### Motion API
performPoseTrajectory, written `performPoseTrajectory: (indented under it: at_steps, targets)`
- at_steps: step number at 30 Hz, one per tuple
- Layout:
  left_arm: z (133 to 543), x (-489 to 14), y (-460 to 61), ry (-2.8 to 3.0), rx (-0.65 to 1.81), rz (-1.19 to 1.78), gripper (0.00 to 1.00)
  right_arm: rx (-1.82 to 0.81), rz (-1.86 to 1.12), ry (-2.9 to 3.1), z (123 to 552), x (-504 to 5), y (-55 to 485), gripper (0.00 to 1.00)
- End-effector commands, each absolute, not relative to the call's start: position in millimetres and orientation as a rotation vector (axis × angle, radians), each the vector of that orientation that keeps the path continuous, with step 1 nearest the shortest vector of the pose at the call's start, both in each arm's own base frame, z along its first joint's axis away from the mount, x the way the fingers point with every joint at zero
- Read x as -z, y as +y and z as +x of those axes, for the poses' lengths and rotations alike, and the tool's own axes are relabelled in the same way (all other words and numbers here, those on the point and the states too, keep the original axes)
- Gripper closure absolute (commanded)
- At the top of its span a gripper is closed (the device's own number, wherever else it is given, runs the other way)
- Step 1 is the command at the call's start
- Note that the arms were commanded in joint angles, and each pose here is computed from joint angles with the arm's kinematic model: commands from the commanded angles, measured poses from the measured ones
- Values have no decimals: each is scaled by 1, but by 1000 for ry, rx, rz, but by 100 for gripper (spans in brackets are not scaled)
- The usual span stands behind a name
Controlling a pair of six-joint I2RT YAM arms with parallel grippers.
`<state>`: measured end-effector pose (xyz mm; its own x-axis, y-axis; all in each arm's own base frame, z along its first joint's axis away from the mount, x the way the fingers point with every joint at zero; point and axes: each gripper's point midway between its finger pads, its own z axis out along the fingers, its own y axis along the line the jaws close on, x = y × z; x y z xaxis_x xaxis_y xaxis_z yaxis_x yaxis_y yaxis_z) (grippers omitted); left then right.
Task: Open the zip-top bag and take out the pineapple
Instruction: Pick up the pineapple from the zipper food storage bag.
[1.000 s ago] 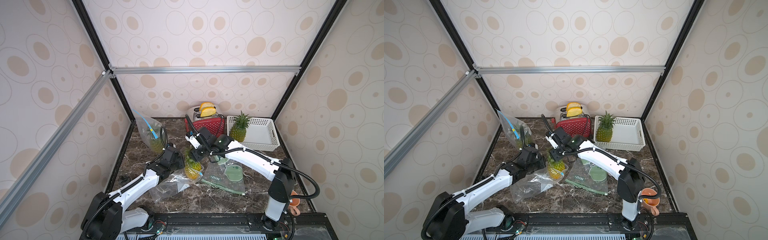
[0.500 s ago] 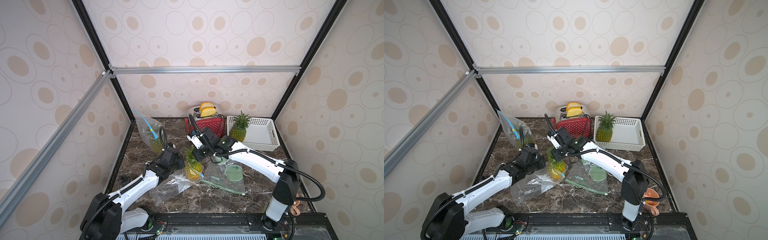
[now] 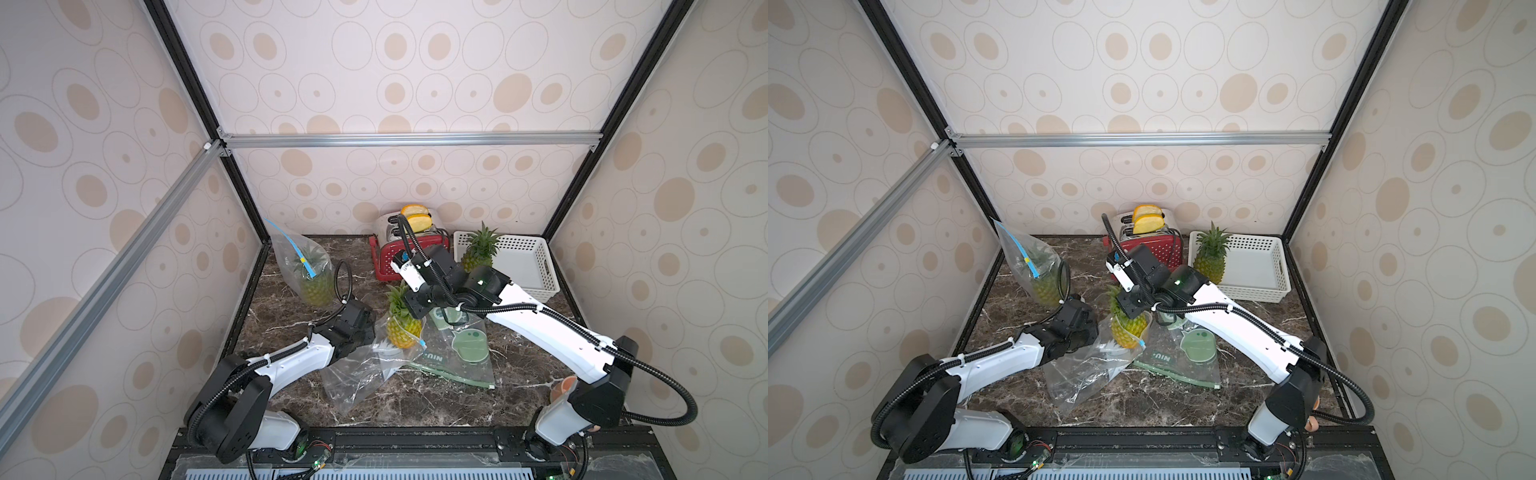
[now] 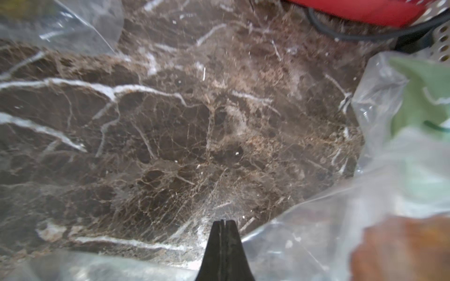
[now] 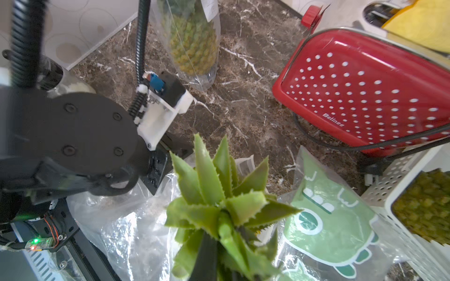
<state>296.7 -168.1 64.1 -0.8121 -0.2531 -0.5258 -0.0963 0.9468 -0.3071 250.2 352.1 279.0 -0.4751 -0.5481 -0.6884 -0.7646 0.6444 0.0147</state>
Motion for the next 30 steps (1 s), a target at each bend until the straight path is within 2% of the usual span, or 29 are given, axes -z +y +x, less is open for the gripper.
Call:
performPoseTrajectory:
  at_steps: [1, 7, 12, 14, 17, 19, 24, 30]
  targets:
    - [306, -83, -172, 2441, 372, -281, 100, -398, -943, 2139, 261, -300, 341, 100]
    - [294, -100, -164, 2429, 384, -309, 100, -391, -883, 2180, 270, -267, 327, 100]
    - [283, -171, -147, 2306, 405, -292, 100, -416, -846, 2224, 272, -233, 322, 100]
    - [276, -202, -149, 2259, 478, -251, 100, -433, -844, 2244, 270, -223, 322, 100]
    - [265, -218, -177, 2252, 693, -195, 100, -446, -844, 2252, 269, -219, 323, 100]
    - [257, -210, -200, 2268, 794, -161, 100, -444, -842, 2252, 269, -219, 322, 100]
    - [240, -154, -239, 2393, 871, -126, 100, -436, -843, 2246, 269, -221, 319, 100]
    - [223, -97, -243, 2584, 802, -167, 100, -425, -836, 2251, 269, -219, 314, 100]
